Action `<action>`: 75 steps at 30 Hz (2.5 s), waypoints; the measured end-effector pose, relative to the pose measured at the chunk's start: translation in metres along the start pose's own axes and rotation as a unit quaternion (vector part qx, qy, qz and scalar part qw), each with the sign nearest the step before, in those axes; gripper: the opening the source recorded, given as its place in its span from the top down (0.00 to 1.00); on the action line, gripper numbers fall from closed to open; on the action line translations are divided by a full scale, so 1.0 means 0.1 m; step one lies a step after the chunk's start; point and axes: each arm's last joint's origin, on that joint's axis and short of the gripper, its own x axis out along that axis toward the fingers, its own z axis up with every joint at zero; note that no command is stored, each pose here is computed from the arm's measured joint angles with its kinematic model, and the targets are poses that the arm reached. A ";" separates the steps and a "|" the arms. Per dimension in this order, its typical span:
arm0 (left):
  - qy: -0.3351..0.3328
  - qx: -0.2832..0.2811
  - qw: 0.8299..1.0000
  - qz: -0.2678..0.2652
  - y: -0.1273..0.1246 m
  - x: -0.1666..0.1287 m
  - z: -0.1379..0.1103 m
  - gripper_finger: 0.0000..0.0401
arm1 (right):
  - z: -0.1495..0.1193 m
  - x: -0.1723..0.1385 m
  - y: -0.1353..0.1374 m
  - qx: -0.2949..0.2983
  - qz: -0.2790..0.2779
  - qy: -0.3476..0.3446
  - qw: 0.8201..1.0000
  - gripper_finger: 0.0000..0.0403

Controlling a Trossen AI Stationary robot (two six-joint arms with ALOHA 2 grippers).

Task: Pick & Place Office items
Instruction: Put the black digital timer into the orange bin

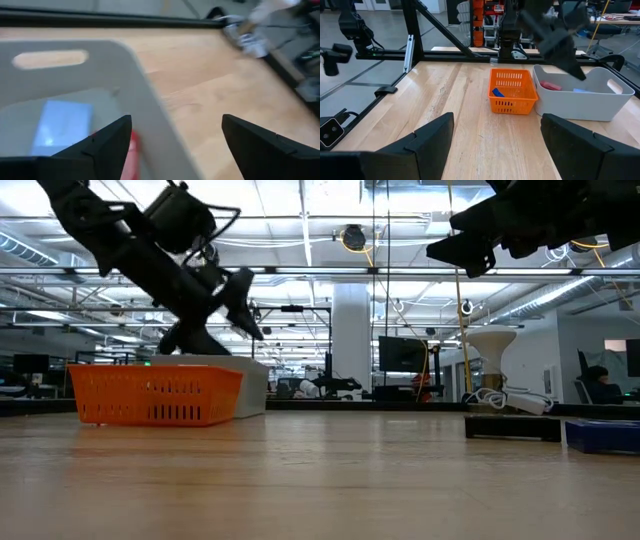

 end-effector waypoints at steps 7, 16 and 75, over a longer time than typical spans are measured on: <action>0.006 -0.005 0.993 -0.122 -0.12 -0.31 0.24 0.28 | 0.00 0.00 0.00 0.003 0.000 0.000 1.000 0.29; 0.016 0.043 0.952 -0.301 -0.21 -0.76 0.47 0.32 | -0.01 0.00 0.00 0.059 0.001 0.008 0.998 0.29; -0.120 0.319 0.867 -0.364 -0.12 -1.28 -0.08 0.32 | -1.11 0.34 0.74 0.058 -0.079 0.305 0.947 0.30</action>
